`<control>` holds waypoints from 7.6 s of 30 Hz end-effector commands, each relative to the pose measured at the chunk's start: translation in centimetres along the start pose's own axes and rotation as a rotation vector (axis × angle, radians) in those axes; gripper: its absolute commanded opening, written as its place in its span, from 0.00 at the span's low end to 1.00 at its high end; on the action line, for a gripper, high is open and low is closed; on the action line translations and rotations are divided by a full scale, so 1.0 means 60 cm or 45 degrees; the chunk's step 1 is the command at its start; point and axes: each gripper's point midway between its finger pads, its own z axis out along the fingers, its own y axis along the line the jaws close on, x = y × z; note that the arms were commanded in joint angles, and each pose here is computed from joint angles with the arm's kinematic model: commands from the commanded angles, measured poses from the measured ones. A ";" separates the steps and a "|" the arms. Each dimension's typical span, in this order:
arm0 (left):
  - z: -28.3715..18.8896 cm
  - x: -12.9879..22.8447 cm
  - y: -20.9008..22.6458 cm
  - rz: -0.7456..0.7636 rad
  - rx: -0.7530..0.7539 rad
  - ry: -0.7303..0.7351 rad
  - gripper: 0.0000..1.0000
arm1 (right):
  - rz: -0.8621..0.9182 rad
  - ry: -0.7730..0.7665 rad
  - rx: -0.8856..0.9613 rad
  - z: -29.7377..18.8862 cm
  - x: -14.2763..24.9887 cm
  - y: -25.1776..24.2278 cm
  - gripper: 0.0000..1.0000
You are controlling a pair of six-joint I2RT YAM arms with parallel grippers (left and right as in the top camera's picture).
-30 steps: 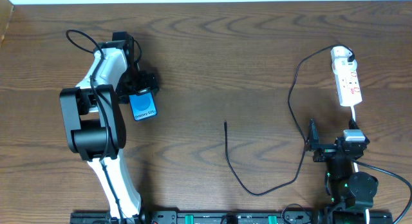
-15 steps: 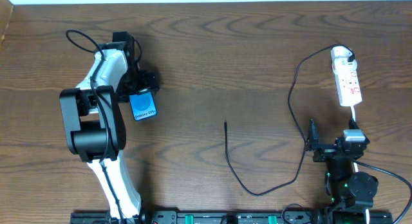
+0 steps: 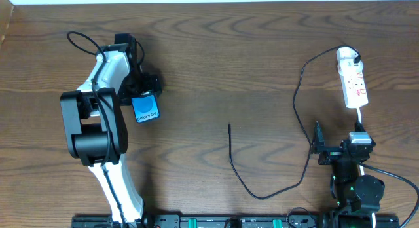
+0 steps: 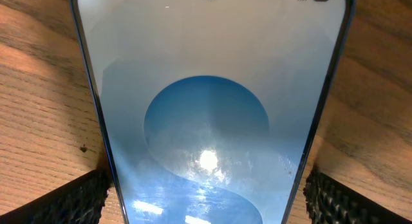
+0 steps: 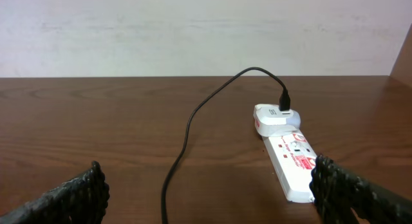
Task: Plug charger to phone and switch on socket
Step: 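Lower the left gripper and close it on the phone's long edges, then lift the phone with the left gripper and turn it upright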
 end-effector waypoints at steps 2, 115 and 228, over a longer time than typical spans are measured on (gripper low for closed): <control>0.035 0.033 0.009 -0.008 -0.039 0.101 0.98 | -0.015 -0.001 0.000 -0.001 0.000 0.001 0.99; 0.049 0.043 0.012 -0.008 -0.041 0.113 0.85 | -0.015 -0.001 0.001 0.000 0.000 0.001 0.99; -0.102 0.010 -0.009 -0.005 0.072 -0.171 0.07 | -0.015 -0.001 0.001 -0.001 0.000 0.001 0.99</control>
